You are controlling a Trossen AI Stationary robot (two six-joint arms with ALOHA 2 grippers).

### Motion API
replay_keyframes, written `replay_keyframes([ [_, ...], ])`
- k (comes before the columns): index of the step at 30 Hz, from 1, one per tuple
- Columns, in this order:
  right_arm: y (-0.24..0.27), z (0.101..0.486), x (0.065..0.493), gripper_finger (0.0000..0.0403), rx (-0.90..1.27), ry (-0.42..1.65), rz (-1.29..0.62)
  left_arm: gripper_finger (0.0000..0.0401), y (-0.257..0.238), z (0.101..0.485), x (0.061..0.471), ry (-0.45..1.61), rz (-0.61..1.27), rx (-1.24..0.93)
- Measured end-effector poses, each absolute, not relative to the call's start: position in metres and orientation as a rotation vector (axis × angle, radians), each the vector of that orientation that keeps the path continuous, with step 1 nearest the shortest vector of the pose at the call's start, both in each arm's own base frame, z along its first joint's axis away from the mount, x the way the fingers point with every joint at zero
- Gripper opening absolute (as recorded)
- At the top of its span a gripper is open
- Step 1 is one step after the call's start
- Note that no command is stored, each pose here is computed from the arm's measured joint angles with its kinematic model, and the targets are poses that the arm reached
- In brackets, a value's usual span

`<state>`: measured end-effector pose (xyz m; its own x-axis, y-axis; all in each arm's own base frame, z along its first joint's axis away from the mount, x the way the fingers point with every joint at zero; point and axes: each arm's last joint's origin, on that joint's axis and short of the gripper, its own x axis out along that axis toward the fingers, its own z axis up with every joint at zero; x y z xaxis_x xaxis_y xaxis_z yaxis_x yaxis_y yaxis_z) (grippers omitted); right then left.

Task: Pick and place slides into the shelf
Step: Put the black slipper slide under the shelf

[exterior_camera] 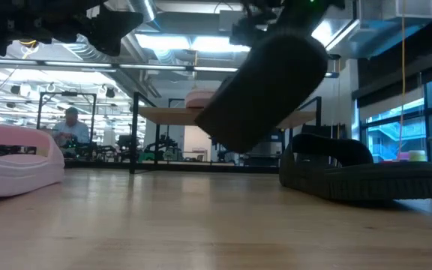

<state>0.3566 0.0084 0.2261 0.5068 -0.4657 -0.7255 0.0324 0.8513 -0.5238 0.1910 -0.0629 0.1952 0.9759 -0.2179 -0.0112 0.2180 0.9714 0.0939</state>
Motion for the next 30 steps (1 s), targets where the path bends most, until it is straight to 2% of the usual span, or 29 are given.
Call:
replay_keyframes([
  [9, -0.03, 0.195, 0.351, 0.0018, -0.391, 0.945, -0.382, 0.0261, -0.063, 0.195, 0.191, -0.002, -0.217, 0.117],
  [14, -0.042, 0.18, 0.341, 0.0018, -0.38, 0.992, -0.408, 0.0261, -0.062, 0.195, 0.191, -0.002, -0.206, 0.117],
  [24, -0.043, 0.172, 0.334, 0.0018, -0.357, 1.029, -0.425, 0.0261, -0.062, 0.195, 0.191, 0.0, -0.188, 0.119],
  [30, -0.035, 0.169, 0.325, 0.0018, -0.379, 1.118, -0.47, 0.0261, -0.062, 0.195, 0.191, 0.005, -0.189, 0.12],
])
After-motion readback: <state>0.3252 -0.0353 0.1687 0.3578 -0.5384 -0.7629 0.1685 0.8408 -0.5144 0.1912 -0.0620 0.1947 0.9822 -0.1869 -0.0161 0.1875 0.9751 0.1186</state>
